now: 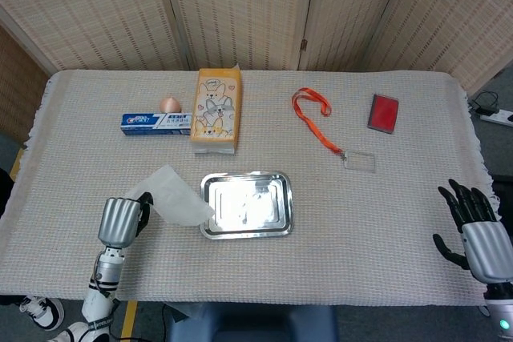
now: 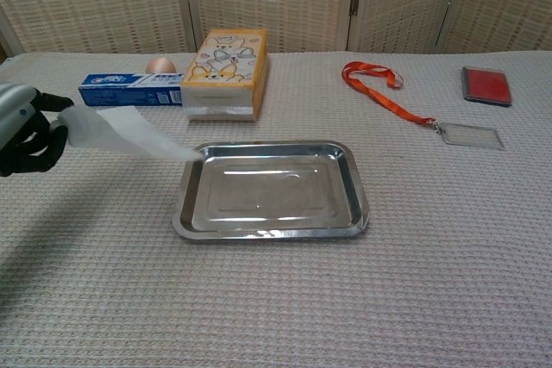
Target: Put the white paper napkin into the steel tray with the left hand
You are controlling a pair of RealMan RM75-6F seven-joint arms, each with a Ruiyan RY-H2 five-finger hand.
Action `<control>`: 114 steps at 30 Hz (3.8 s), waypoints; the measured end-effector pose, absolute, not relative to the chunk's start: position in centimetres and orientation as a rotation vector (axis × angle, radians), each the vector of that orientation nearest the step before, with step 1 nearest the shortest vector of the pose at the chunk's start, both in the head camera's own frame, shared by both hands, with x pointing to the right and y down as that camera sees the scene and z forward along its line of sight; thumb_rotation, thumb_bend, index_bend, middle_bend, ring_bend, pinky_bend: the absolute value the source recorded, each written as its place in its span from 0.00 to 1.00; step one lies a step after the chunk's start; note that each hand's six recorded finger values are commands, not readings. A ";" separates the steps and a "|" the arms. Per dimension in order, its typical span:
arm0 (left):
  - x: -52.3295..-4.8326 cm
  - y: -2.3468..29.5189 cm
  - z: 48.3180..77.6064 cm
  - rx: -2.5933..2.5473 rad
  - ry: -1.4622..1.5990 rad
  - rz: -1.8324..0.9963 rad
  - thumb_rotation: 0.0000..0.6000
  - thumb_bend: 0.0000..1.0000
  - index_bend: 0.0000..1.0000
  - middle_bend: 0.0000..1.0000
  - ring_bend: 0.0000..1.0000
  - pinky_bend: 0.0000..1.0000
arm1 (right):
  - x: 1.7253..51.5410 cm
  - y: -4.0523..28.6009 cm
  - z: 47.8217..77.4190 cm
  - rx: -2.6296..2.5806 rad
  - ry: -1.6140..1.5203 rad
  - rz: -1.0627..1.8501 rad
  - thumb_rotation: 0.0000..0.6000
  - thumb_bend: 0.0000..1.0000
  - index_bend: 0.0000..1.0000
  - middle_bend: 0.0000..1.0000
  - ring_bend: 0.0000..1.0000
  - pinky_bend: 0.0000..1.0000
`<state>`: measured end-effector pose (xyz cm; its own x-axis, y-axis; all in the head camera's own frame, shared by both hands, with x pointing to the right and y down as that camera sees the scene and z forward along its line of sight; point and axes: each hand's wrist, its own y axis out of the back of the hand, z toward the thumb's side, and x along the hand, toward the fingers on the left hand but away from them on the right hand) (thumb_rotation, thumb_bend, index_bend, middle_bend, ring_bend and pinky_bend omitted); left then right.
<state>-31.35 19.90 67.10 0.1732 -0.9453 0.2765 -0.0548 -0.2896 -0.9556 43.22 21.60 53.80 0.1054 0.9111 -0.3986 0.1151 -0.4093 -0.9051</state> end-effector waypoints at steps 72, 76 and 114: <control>-14.1 25.2 74.2 -1.751 0.676 -1.077 1.00 0.68 0.36 1.00 1.00 1.00 | 49.2 21.0 44.0 -1.698 -1.463 1.091 1.00 0.40 0.00 0.00 0.00 0.00; -14.1 24.6 74.4 -1.752 0.681 -1.069 1.00 0.67 0.29 1.00 1.00 1.00 | 49.2 20.9 44.1 -1.688 -1.463 1.099 1.00 0.40 0.00 0.00 0.00 0.00; -18.3 24.3 69.1 -1.878 0.552 -1.265 1.00 0.70 0.16 1.00 1.00 1.00 | 47.6 21.0 45.6 -1.715 -1.380 1.130 1.00 0.40 0.00 0.00 0.00 0.00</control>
<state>-18.25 24.28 69.08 0.4080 -0.7157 0.5668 0.0715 -0.5938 -0.8014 47.65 21.04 45.62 0.0722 0.9729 -0.2199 0.4076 -0.2300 -0.8837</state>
